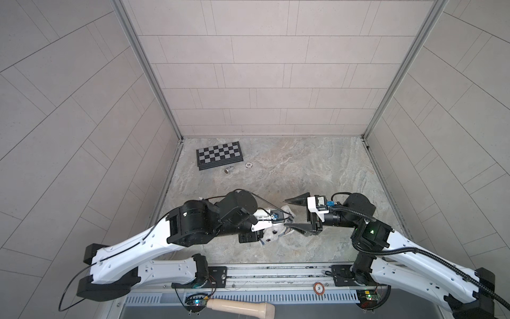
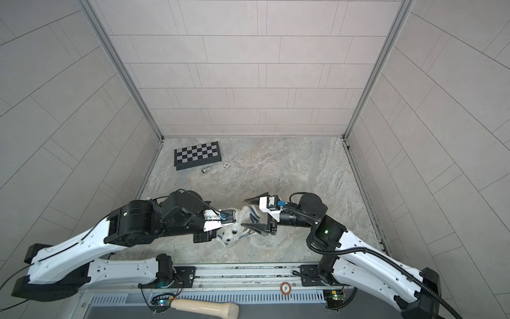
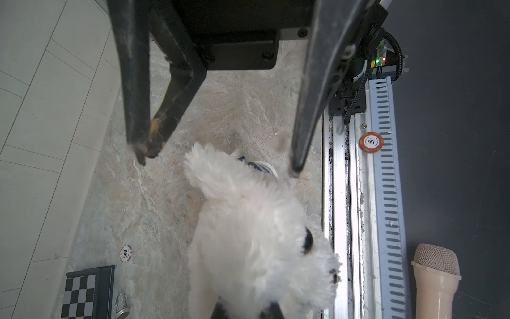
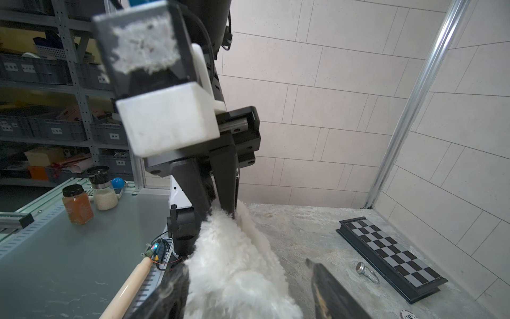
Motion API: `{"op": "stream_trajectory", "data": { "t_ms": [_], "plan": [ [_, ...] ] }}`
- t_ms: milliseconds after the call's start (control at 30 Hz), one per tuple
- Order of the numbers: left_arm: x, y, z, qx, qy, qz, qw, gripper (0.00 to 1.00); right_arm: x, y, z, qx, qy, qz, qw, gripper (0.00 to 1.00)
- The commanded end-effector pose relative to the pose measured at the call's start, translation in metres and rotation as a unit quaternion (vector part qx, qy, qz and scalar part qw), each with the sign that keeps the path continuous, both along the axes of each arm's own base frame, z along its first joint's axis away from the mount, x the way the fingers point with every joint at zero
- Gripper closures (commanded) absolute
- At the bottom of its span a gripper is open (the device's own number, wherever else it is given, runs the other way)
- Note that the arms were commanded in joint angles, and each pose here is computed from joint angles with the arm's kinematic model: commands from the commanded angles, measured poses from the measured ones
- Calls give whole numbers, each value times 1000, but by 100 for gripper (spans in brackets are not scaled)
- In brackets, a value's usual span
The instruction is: Dress the teddy bear
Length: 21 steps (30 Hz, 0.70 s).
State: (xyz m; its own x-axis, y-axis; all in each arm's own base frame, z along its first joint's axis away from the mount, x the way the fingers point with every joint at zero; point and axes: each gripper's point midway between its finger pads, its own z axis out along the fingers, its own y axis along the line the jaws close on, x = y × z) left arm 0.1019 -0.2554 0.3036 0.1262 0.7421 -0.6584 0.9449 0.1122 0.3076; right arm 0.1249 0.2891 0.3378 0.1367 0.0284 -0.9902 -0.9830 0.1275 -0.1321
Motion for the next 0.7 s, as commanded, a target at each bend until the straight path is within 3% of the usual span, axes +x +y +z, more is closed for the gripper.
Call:
{"op": "stream_trajectory", "data": {
  "t_ms": [0, 233, 333, 667],
  "plan": [
    [-1, -2, 13, -18, -11, -6, 1000, 100, -2, 1, -1, -9, -35, 4, 999, 29],
    [-1, 2, 10, -15, -10, -2, 1000, 100, -3, -4, 2, 6, -44, -3, 999, 30],
    [-1, -1, 14, -19, -7, 1, 1000, 100, 3, -2, -17, 2, -24, -13, 1000, 30],
    [-3, -1, 13, -19, -12, -2, 1000, 100, 5, 2, -17, 8, 1, -7, 1000, 30]
  ]
}}
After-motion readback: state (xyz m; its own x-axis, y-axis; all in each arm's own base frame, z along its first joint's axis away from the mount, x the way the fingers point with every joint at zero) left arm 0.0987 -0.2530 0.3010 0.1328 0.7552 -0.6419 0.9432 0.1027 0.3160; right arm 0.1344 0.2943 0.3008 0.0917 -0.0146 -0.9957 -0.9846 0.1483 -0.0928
